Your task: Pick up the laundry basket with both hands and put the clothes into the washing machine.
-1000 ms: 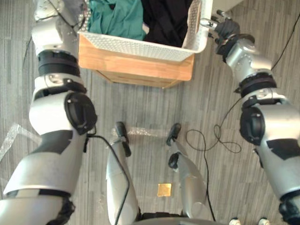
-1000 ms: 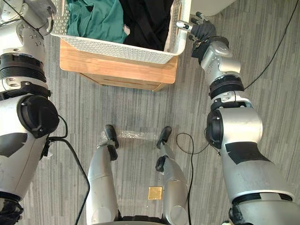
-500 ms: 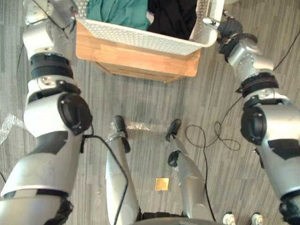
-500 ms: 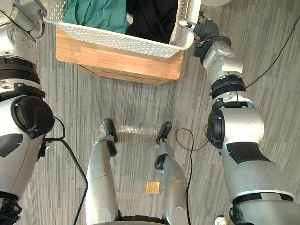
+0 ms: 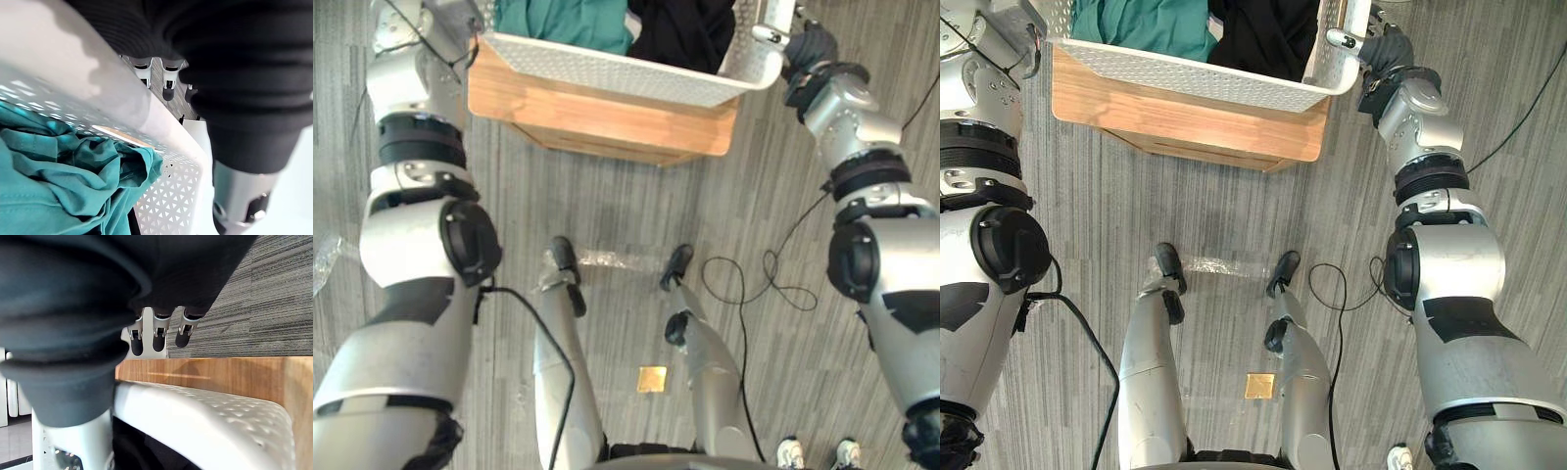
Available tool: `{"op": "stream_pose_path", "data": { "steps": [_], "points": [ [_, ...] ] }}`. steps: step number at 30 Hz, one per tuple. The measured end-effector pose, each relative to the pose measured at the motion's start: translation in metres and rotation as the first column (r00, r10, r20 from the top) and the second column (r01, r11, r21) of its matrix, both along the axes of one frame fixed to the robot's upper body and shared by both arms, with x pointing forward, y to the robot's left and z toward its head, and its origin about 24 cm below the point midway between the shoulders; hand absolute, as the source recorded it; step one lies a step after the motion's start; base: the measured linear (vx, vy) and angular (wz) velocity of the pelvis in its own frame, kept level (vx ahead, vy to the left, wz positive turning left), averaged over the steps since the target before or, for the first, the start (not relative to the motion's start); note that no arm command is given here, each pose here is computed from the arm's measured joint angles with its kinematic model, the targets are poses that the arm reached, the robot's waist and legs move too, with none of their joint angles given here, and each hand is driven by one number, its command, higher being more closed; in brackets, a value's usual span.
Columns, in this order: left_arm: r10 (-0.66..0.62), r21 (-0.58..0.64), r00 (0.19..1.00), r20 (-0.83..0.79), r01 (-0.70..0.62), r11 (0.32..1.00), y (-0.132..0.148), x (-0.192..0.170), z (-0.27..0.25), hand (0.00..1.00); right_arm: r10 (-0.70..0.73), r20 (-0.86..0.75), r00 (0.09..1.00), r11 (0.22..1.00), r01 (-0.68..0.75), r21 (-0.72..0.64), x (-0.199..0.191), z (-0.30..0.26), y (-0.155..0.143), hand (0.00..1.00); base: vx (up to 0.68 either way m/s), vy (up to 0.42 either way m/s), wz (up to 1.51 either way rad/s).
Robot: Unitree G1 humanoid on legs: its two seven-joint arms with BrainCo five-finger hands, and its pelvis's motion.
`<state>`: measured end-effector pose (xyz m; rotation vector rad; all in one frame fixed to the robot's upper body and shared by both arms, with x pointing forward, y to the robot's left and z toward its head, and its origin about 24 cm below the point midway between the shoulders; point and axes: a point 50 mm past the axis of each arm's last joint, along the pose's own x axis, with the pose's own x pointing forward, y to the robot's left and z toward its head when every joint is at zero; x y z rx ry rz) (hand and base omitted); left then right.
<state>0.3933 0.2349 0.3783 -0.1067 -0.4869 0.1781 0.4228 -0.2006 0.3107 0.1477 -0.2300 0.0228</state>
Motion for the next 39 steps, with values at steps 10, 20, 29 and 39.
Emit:
{"op": "stream_pose_path", "data": {
  "steps": [10, 20, 29, 39],
  "points": [
    [0.134, 0.436, 0.989, -0.069, -0.091, 0.895, -0.008, 0.001, 0.003, 0.0, -0.012, 0.004, 1.0, 0.993, 0.012, -0.116, -0.001, 0.004, -0.003, 0.0, 0.01, -0.001, -0.02],
    [0.183, 0.553, 0.98, -0.077, -0.11, 0.826, -0.007, 0.001, 0.004, 0.0, 0.022, 0.003, 1.0, 0.98, -0.021, -0.199, -0.004, 0.009, -0.007, 0.0, 0.01, -0.002, -0.03],
    [0.184, 0.553, 0.98, -0.079, -0.11, 0.826, -0.007, 0.001, 0.003, 0.0, 0.034, -0.028, 0.999, 0.952, -0.041, -0.304, -0.004, 0.014, -0.004, 0.0, 0.0, 0.0, 0.0],
    [0.174, 0.545, 0.981, -0.084, -0.101, 0.832, -0.013, 0.003, 0.005, 0.0, -0.029, -0.044, 0.999, 0.853, 0.002, -0.522, -0.006, 0.029, -0.001, 0.0, 0.0, 0.0, 0.0]
  ]
}}
